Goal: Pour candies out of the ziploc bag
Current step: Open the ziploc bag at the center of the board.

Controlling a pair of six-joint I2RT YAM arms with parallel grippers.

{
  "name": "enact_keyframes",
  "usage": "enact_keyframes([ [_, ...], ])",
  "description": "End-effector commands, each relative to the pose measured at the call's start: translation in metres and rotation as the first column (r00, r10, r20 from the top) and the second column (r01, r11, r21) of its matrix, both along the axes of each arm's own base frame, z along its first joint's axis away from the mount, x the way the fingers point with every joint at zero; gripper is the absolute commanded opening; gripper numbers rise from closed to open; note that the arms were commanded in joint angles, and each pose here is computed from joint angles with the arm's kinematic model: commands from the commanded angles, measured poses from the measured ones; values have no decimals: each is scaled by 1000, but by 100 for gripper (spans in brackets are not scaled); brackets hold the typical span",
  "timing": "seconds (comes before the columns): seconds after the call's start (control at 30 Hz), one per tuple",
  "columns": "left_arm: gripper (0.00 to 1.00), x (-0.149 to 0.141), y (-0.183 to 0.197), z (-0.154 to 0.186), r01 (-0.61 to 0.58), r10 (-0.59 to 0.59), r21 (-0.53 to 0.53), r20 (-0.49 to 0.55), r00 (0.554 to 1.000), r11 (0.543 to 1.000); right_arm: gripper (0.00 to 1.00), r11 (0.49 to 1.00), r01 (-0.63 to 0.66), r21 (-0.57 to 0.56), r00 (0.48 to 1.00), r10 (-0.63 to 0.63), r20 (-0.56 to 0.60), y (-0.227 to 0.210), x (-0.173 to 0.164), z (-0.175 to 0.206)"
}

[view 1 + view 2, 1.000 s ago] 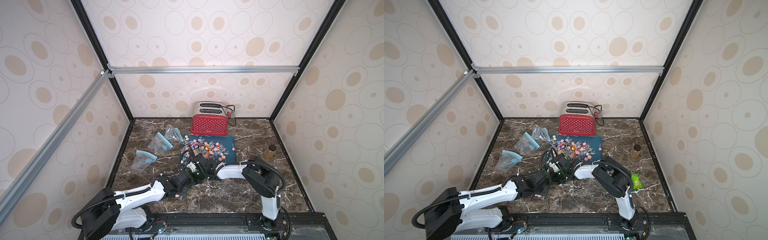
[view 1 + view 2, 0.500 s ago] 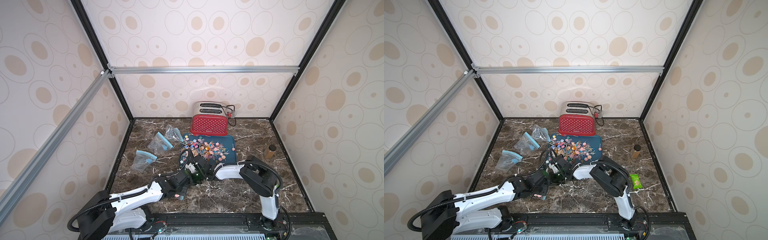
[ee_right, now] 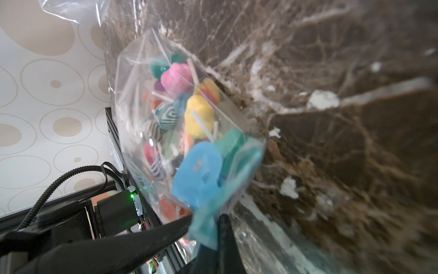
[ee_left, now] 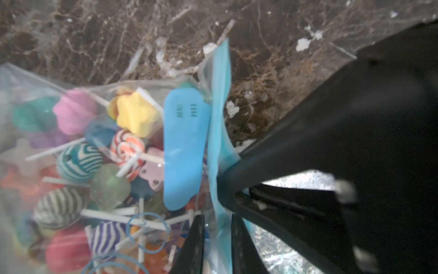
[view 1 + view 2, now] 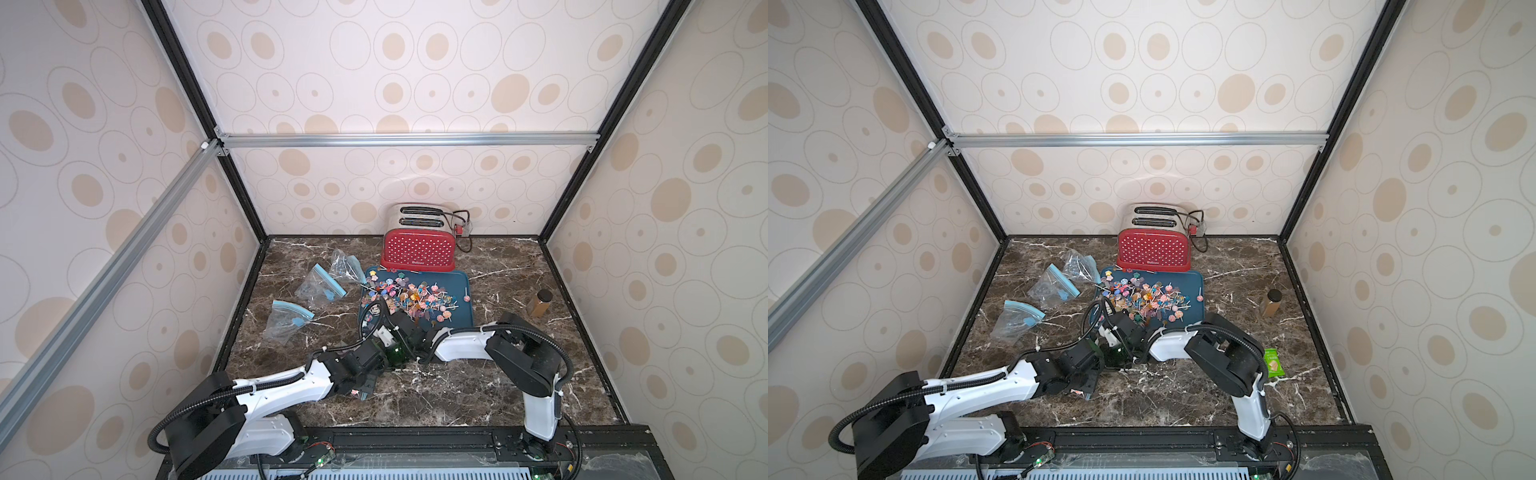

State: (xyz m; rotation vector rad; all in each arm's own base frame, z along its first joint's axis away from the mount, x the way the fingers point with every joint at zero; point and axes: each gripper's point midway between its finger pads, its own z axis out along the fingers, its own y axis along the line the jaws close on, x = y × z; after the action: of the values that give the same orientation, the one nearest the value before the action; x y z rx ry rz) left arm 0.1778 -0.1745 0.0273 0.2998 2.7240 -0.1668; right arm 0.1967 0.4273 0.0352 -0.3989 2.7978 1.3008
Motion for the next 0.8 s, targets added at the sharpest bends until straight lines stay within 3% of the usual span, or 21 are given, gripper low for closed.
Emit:
enact_keyframes([
  [0.0,24,3,-2,6,-6,6,1,-3,1000,1000,0,999,-5,41,999,3,50,2,0,21],
  [0.37,28,6,-5,10,-4,4,-13,9,1000,1000,0,999,-13,50,999,11,43,3,-1,21],
  [0.77,15,23,-10,17,-41,42,-27,72,996,999,0,997,-25,69,999,22,37,4,-5,24],
])
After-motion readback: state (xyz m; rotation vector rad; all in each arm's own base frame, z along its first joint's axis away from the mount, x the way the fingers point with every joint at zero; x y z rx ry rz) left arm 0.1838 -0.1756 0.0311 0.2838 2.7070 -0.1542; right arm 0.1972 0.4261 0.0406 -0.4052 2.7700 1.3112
